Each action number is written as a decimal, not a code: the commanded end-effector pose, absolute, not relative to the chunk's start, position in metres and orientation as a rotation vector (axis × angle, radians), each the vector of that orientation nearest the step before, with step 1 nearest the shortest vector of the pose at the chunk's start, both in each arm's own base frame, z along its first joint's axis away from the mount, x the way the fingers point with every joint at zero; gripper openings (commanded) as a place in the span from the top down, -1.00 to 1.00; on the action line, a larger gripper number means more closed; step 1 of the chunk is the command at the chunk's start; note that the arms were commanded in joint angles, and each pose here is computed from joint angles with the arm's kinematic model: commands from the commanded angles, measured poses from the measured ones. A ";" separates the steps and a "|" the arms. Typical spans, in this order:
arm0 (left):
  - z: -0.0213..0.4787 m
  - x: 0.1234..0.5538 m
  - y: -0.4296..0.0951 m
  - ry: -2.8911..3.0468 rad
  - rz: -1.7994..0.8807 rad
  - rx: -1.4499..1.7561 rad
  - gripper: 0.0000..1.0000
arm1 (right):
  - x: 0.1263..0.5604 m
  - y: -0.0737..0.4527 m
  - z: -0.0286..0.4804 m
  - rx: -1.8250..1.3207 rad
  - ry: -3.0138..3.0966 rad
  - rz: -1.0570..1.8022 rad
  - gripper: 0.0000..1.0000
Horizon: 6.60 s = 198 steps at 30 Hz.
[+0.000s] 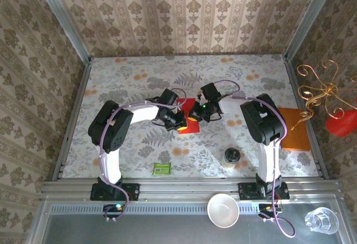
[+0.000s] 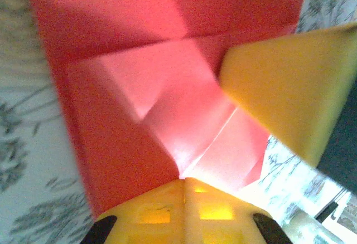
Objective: Fold a paper plane with a square sheet of paper (pick it up from the middle)
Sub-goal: Fold the triangle a second time at the center of the table, then turn over the paper at the center of the table.
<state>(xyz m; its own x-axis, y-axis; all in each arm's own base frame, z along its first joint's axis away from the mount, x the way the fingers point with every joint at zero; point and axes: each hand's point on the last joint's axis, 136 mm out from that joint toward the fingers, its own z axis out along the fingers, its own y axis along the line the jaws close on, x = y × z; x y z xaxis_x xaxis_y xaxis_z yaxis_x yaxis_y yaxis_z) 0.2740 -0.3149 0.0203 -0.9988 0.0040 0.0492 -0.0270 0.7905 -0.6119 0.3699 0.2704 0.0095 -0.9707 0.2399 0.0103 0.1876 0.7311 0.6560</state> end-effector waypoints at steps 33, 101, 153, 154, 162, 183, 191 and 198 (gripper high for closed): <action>0.027 0.285 -0.304 -2.888 1.005 0.119 1.00 | 0.317 0.222 -0.067 0.555 3.131 0.695 0.93; -0.007 0.318 -0.286 -2.990 0.924 0.294 1.00 | 0.357 0.228 0.017 0.609 2.887 0.931 0.34; 0.030 0.329 -0.293 -2.991 1.074 0.285 0.88 | 0.371 0.259 0.041 0.495 2.668 1.278 0.84; 0.035 0.331 -0.292 -2.996 1.094 0.286 0.84 | 0.372 0.259 0.043 0.479 2.660 1.275 0.86; 0.091 0.357 -0.261 -3.039 1.384 0.393 0.35 | 0.387 0.263 0.098 0.286 2.512 1.319 0.95; 0.214 0.333 -0.290 -2.747 2.113 0.135 -0.90 | 0.390 0.282 0.256 0.015 2.073 1.716 0.93; 0.234 0.331 -0.297 -2.704 2.197 0.027 -0.73 | 0.393 0.279 0.254 0.053 2.061 1.757 0.90; 0.235 0.333 -0.295 -2.700 2.204 0.019 -0.30 | 0.393 0.275 0.248 0.072 2.077 1.759 0.88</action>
